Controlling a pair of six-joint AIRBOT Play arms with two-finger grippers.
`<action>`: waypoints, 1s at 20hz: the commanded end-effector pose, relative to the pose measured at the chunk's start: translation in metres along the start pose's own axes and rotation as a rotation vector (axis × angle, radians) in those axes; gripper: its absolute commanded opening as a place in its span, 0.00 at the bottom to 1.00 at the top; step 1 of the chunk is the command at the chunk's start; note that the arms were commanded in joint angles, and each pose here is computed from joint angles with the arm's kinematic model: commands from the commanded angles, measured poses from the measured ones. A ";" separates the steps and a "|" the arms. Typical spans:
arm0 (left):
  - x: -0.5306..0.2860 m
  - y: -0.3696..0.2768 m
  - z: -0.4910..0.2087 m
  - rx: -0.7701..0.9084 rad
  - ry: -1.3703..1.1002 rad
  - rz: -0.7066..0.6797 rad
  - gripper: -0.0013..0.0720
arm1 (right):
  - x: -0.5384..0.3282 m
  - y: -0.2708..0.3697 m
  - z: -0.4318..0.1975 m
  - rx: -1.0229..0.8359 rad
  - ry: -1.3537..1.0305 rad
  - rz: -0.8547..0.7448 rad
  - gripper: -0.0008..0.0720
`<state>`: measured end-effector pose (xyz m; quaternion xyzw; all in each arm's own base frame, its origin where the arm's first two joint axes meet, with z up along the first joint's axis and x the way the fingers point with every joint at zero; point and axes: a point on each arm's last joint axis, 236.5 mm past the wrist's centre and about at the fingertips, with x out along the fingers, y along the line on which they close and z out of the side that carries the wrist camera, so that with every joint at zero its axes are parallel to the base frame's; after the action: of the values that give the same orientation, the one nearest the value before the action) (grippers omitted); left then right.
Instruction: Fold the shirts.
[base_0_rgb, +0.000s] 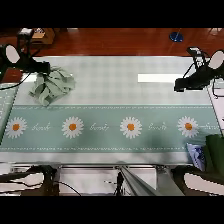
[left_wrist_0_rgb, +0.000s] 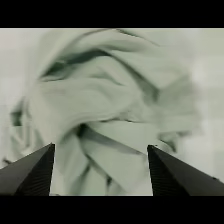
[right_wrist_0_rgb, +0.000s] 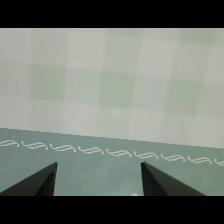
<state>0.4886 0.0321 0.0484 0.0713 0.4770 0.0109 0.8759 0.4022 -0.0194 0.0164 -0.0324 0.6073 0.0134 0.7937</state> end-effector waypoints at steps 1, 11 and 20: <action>0.014 0.034 -0.001 -0.085 -0.016 0.048 1.00 | 0.000 0.000 0.005 0.004 -0.020 0.000 0.83; 0.117 0.015 -0.084 -0.074 0.279 0.005 0.44 | 0.000 0.000 0.006 0.004 -0.024 -0.001 0.83; -0.106 -0.002 0.090 -0.086 -0.173 -0.055 0.04 | -0.001 0.001 -0.009 0.003 0.038 0.004 0.80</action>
<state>0.5087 0.0443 0.0685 0.0392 0.5017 0.0335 0.8635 0.4040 -0.0194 0.0169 -0.0309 0.6042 0.0121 0.7962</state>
